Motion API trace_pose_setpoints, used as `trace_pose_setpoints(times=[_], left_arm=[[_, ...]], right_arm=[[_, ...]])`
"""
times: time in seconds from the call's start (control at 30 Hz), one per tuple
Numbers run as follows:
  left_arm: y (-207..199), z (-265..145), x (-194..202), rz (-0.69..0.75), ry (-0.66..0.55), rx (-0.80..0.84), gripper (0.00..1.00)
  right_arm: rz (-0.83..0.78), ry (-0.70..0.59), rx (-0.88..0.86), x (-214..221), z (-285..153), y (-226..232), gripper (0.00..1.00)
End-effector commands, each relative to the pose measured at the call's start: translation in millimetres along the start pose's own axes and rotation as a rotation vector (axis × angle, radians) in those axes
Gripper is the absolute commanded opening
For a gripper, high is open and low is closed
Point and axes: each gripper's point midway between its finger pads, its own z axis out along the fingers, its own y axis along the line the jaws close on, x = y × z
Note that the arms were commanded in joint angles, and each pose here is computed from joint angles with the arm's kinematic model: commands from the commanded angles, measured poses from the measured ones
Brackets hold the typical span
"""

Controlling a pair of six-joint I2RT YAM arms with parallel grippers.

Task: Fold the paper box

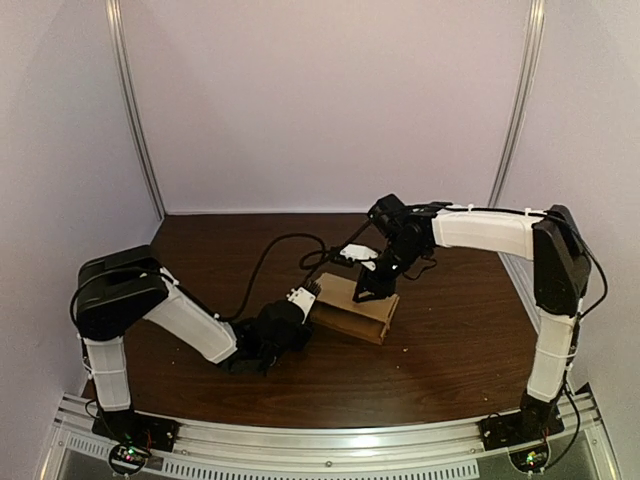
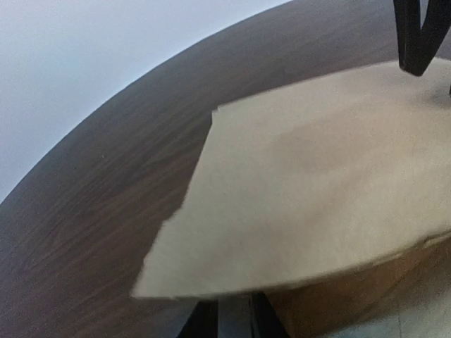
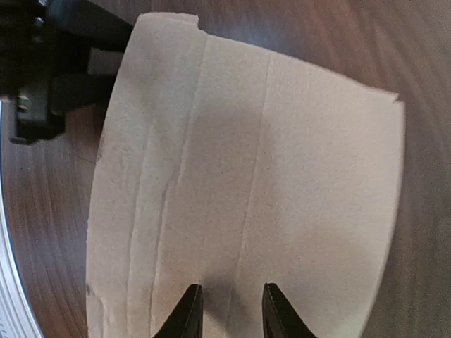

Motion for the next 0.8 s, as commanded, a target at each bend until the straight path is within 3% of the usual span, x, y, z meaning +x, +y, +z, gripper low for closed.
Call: trace_pose_setpoints(times=[0.0, 0.13, 0.23, 0.43, 0.53, 0.6, 0.77], left_arm=[[2, -26, 24, 0.113, 0.082, 0.024, 0.21], [-2, -57, 51, 0.242, 0.173, 0.049, 0.25], [4, -85, 58, 0.257, 0.184, 0.05, 0.26], [43, -117, 1, -0.07, 0.035, 0.062, 0.32], [71, -99, -29, -0.273, 0.027, 0.107, 0.39], [69, -78, -36, -0.355, 0.093, 0.196, 0.41], [34, -29, -46, -0.376, 0.276, 0.359, 0.42]], right_arm=[[0.123, 0.131, -0.046, 29, 28, 2, 0.28], [0.153, 0.181, -0.038, 43, 41, -3, 0.28], [0.16, 0.198, -0.045, 50, 47, -2, 0.28], [0.152, 0.189, -0.06, 45, 39, 5, 0.29], [0.145, 0.185, -0.054, 40, 35, 4, 0.3], [0.139, 0.191, -0.052, 41, 34, 4, 0.3], [0.126, 0.19, -0.068, 45, 35, 9, 0.31]])
